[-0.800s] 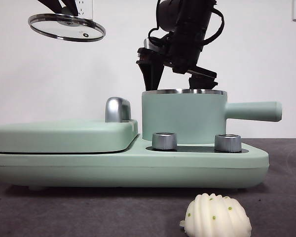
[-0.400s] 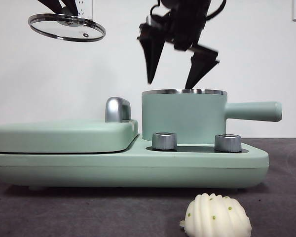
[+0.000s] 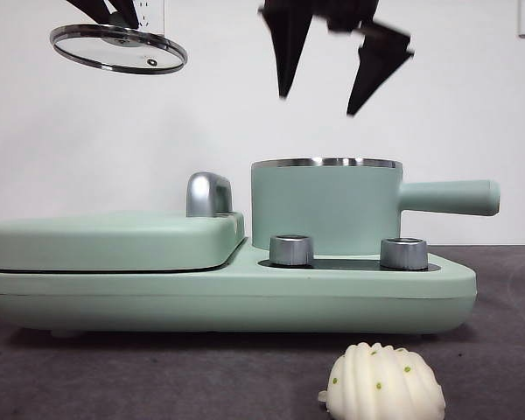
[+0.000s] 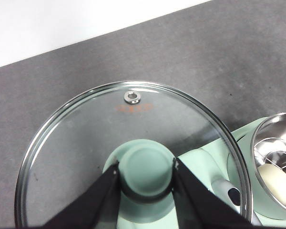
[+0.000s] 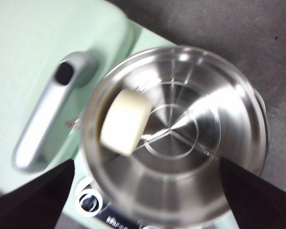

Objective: Put the buns in a small steamer

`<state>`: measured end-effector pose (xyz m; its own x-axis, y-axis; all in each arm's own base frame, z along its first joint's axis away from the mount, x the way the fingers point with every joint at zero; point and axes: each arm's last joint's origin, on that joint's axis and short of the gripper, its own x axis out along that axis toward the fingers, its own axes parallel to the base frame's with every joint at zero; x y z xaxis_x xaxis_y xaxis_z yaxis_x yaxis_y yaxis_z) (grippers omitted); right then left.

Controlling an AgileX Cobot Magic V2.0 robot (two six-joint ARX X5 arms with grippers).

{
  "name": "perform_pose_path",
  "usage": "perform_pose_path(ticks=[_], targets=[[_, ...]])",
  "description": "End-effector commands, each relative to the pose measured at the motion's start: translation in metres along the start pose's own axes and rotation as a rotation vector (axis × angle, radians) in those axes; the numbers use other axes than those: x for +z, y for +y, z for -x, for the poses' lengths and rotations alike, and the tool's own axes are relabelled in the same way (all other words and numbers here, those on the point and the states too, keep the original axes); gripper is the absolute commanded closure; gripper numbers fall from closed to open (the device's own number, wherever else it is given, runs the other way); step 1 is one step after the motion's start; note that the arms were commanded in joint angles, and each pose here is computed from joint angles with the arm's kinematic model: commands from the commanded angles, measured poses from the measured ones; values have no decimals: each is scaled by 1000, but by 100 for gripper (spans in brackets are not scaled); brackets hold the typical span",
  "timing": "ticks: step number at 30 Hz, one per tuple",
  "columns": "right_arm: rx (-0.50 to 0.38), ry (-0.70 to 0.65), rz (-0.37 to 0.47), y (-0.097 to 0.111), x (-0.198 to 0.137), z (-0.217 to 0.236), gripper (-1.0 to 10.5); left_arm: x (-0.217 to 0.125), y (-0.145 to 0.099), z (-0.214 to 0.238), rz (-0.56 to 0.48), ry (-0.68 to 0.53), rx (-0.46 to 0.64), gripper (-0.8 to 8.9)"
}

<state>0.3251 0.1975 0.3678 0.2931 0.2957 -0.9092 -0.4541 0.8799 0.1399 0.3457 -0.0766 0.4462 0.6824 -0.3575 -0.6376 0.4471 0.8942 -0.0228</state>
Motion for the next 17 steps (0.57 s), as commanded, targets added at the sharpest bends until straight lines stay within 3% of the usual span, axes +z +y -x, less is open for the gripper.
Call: perform_pose_path(ticks=[1,10,17], targets=[[1,66,7,9,-21,16,464,7,0,0,-6,-42,-7,806],[19,162,82,23,-106,37,464,7,0,0,-6,-41,-7,806],[49,215,129,42,-163,13,464,7,0,0,-6,-41,-7,806]])
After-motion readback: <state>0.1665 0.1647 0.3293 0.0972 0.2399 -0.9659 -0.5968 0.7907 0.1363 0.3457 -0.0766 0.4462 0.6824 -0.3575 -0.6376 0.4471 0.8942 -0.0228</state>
